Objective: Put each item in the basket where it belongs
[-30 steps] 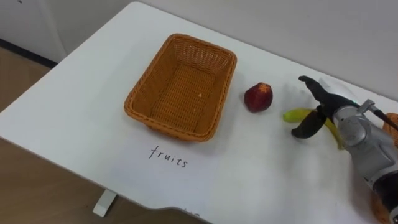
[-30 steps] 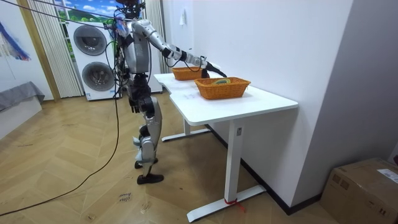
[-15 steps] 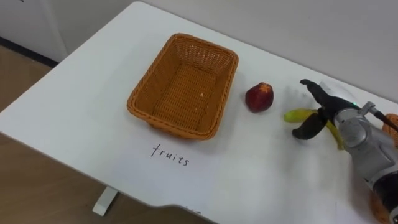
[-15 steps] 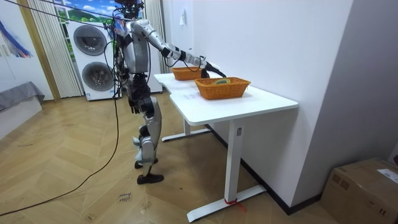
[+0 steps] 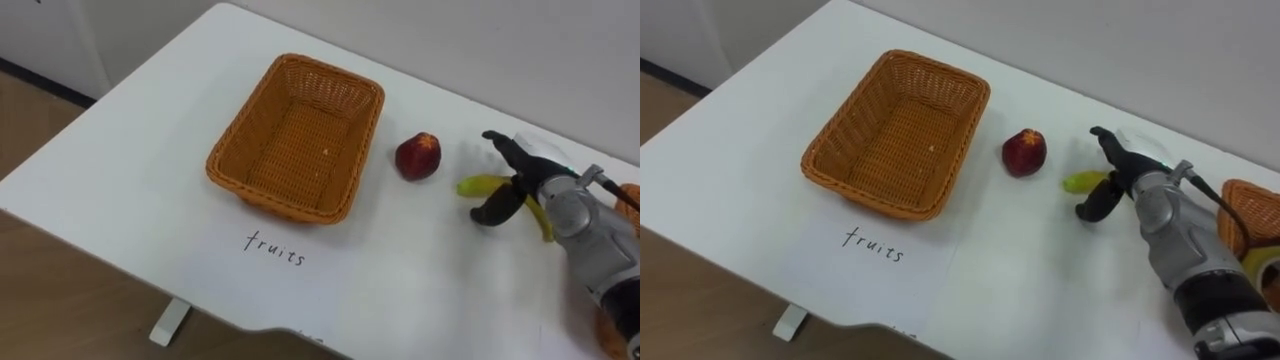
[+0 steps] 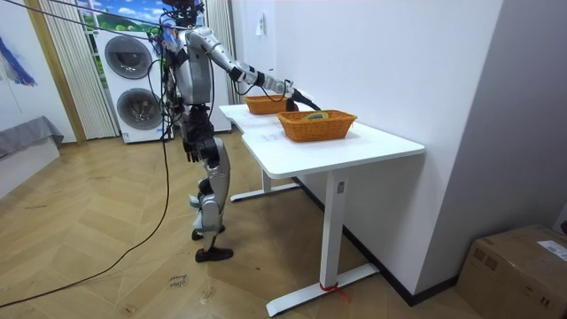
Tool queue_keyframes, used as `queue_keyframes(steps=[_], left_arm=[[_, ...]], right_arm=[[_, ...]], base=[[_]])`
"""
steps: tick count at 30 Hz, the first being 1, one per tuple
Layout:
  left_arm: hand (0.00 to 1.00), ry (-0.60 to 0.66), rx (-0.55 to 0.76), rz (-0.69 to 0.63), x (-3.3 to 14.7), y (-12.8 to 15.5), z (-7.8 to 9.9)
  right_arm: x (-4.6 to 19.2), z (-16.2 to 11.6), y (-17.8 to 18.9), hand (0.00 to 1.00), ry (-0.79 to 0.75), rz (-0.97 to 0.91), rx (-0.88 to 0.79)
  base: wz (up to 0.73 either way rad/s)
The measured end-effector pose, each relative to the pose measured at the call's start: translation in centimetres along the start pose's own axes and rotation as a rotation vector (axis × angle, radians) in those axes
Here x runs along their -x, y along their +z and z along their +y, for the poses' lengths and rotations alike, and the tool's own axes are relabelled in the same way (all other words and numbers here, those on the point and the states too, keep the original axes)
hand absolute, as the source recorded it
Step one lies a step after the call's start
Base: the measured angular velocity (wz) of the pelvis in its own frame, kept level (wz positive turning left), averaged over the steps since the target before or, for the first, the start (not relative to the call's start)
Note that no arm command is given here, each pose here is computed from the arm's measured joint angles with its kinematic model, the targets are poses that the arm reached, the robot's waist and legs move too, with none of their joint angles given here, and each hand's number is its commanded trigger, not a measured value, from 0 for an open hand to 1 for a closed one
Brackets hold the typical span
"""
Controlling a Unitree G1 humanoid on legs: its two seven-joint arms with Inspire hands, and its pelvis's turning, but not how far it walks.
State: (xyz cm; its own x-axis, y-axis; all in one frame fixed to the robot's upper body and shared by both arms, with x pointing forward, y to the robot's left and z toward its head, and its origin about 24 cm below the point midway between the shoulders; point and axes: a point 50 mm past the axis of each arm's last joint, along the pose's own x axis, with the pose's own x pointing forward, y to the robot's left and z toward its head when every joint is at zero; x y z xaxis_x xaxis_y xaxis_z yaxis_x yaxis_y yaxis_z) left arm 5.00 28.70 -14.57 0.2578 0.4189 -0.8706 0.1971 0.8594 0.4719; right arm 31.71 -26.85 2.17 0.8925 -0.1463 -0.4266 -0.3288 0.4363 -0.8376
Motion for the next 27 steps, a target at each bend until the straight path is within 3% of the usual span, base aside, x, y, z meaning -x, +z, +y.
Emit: queue_keyframes(steps=[22,23,24,25,27], left_arm=[[0.0,-0.016,-0.012,0.028,0.0,-1.0,0.3],[0.0,-0.017,-0.012,0.03,0.0,-1.0,0.3],[0.0,-0.018,-0.012,0.03,0.0,-1.1,0.3],[0.0,-0.018,-0.012,0.031,0.0,-1.1,0.3],[0.0,-0.019,-0.012,0.032,0.0,-1.1,0.3]], right_arm=[[0.2,0.8,-1.2,0.0,0.214,0.045,-0.004],[0.2,0.8,-1.2,0.43,0.219,0.045,-0.004],[0.2,0.7,-1.2,0.75,0.222,0.045,-0.003],[0.2,0.7,-1.2,0.96,0.224,0.045,-0.003],[0.2,0.6,-1.2,1.0,0.226,0.045,-0.002]], base=[[0.01],[0.0],[0.0],[0.0],[0.0]])
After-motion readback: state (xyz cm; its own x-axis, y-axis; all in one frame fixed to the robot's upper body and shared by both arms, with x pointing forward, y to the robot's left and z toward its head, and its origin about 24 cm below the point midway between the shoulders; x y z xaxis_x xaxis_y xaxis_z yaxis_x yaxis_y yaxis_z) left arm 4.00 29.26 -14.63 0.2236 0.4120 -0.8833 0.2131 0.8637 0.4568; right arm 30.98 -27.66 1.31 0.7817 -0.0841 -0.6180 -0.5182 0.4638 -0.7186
